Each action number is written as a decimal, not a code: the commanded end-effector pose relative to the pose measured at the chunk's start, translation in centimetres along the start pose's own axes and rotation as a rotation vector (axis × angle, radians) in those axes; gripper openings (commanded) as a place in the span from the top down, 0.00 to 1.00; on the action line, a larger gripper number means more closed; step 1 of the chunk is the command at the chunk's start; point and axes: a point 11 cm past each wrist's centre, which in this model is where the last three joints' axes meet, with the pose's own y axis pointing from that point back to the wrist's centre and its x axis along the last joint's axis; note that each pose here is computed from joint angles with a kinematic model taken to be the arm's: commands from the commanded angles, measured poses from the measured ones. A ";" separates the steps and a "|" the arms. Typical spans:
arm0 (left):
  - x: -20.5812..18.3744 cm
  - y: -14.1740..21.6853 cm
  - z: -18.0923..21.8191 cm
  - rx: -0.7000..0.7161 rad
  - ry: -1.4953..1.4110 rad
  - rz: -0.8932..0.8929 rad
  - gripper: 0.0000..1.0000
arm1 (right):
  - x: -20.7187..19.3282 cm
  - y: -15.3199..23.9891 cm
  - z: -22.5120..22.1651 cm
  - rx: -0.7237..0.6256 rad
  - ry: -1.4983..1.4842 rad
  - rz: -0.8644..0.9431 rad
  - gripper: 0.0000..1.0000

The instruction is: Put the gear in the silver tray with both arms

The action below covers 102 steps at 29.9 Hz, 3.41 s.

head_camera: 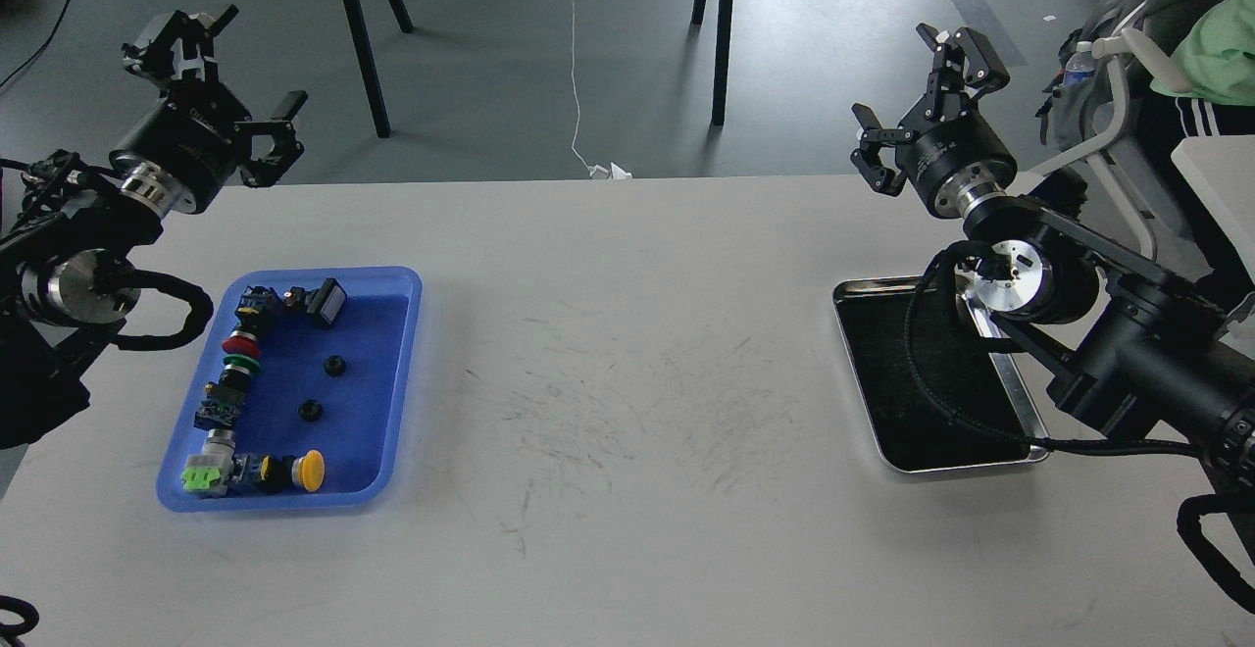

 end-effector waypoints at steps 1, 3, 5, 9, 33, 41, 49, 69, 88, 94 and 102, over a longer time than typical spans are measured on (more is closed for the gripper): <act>0.2 -0.1 0.0 -0.013 0.002 0.013 0.01 | -0.1 0.0 0.0 0.001 -0.001 -0.001 0.02; -0.1 -0.3 -0.7 -0.007 0.016 0.012 0.01 | -0.2 -0.1 0.0 0.001 -0.003 -0.004 0.02; -0.4 -0.5 -1.0 -0.004 0.019 0.006 0.01 | -0.3 -0.1 0.2 -0.001 -0.006 -0.005 0.02; -0.6 -0.2 -2.3 0.052 -0.008 -0.008 0.01 | -0.5 -0.1 0.2 -0.001 -0.008 -0.007 0.02; -2.0 -0.2 -4.1 0.117 -0.024 -0.060 0.01 | -1.5 -0.7 0.0 0.026 -0.061 -0.010 0.02; -1.9 -0.2 -3.8 0.114 -0.029 -0.057 0.01 | -1.8 -0.8 0.2 0.023 -0.065 -0.014 0.02; -1.9 -0.2 -3.8 0.114 -0.029 -0.057 0.01 | -1.8 -0.8 0.1 0.024 -0.066 -0.017 0.02; -1.5 0.0 -3.8 0.143 -0.067 -0.059 0.01 | -2.0 -0.9 0.0 0.026 -0.066 -0.020 0.02; -2.4 -0.6 -1.8 0.075 -0.061 -0.087 0.01 | -1.9 -0.9 -0.2 0.028 -0.062 -0.019 0.02; -2.6 -0.7 -2.5 0.106 -0.099 -0.096 0.01 | -1.8 -0.8 -0.1 0.026 -0.063 -0.017 0.02; -2.7 -0.7 -2.3 0.096 -0.090 -0.100 0.01 | -1.9 -0.8 0.0 0.024 -0.065 -0.018 0.02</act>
